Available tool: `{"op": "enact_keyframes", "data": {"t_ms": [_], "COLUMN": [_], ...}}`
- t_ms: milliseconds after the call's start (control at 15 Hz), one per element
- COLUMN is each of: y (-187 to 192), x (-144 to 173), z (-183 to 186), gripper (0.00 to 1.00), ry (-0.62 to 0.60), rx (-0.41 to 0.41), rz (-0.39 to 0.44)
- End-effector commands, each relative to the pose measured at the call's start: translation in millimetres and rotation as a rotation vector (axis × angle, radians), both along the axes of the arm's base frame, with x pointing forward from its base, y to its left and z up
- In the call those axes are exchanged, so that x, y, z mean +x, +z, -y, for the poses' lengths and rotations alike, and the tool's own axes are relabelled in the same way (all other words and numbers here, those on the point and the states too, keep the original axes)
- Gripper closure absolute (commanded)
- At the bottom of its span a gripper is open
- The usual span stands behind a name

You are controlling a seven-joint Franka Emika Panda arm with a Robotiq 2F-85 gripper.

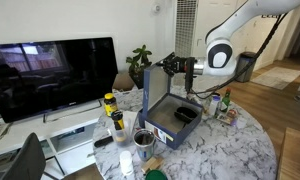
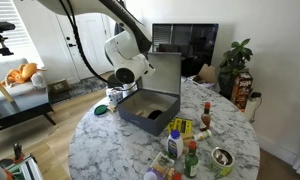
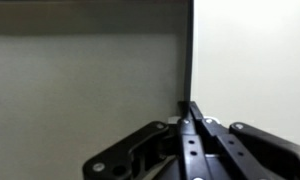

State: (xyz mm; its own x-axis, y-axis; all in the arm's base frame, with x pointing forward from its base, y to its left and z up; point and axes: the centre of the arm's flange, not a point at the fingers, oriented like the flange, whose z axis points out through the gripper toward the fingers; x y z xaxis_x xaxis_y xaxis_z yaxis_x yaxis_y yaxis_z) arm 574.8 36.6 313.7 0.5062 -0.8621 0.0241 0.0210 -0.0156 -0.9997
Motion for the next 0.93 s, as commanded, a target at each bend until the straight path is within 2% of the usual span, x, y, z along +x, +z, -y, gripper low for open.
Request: {"op": "enact_keyframes", "data": {"t_ms": [0, 867], "y": [-12.9, -6.3], "x": [-6.8, -13.9], "z": [-27.6, -23.0], "gripper": [0.99, 0.99], "ry": [-0.027, -0.052], "rx": [-0.040, -0.061], "rz": [-0.032, -0.066]}}
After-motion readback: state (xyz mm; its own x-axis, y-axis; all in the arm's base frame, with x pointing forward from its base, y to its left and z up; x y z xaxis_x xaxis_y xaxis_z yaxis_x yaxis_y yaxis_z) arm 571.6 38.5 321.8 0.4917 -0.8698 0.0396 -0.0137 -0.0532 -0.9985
